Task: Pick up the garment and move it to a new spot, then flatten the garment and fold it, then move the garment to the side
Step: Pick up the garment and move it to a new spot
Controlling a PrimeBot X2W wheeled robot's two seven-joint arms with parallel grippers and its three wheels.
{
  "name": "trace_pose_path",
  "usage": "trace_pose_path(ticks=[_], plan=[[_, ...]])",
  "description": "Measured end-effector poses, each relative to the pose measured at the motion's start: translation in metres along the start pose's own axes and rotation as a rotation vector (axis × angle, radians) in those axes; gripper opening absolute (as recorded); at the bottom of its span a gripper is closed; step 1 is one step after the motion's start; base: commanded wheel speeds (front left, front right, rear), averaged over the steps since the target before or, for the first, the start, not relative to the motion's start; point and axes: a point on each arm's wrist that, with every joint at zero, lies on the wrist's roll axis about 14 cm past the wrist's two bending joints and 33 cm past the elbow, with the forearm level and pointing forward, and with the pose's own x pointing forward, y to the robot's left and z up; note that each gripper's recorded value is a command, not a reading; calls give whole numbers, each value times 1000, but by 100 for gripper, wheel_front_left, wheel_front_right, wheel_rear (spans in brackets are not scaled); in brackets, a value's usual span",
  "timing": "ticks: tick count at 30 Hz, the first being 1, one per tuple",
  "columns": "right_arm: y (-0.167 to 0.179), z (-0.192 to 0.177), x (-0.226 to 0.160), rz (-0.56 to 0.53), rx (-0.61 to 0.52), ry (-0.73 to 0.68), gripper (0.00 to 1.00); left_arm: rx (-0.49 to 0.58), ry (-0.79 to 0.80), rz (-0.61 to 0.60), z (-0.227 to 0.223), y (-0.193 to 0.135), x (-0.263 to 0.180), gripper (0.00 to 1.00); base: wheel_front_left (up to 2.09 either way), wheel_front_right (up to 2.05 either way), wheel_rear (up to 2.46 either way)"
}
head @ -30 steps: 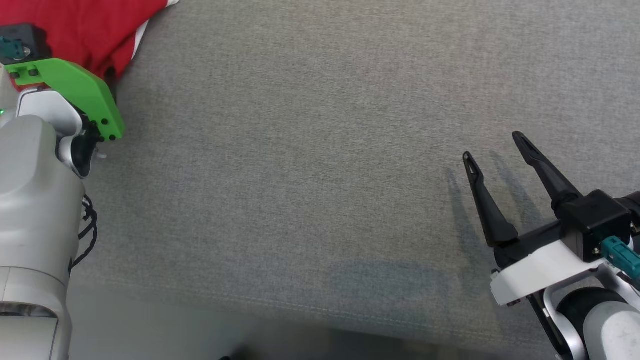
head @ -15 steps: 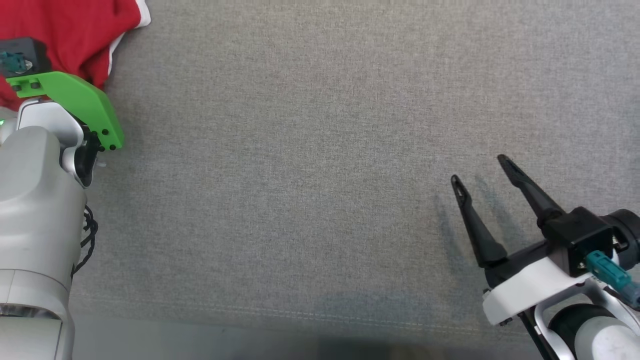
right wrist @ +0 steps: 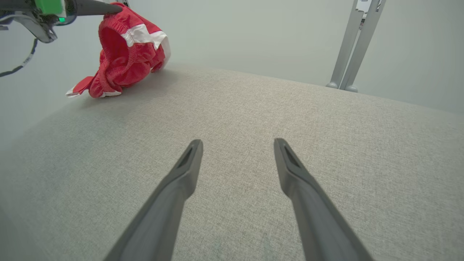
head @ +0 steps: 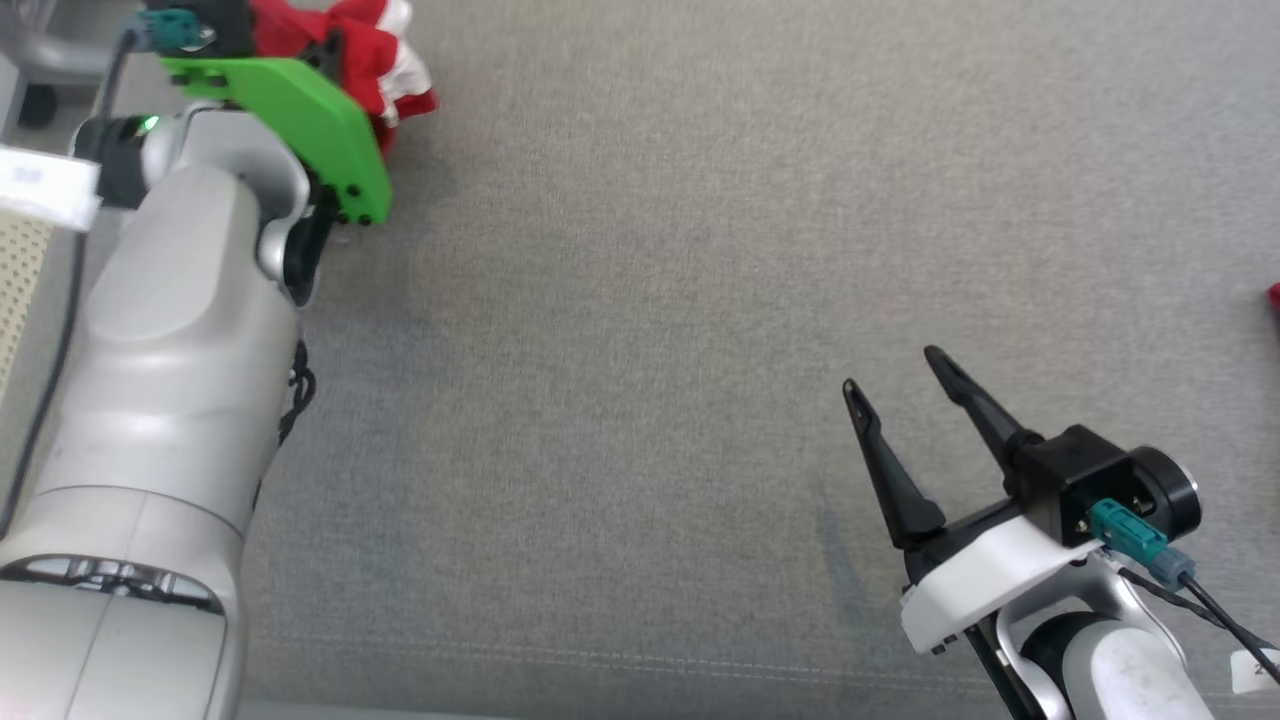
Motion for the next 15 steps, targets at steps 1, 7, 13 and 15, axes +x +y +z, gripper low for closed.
trace_pose_path(ticks=[1,7,13,15], plan=[[1,4,-3,-4,0,-14,100,10,-26,-28,11,-12,-3,0,0,0,0],[4,28,-23,-35,-18,-83,100,67,-160,-188,70,-82,-29,0,0,0,0],[-2,53,-47,-89,-45,-160,100,62,-273,-425,115,-173,-67,0,0,0,0],[-6,57,-55,-112,-48,-174,100,82,-275,-514,115,-206,-79,0,0,0,0]])
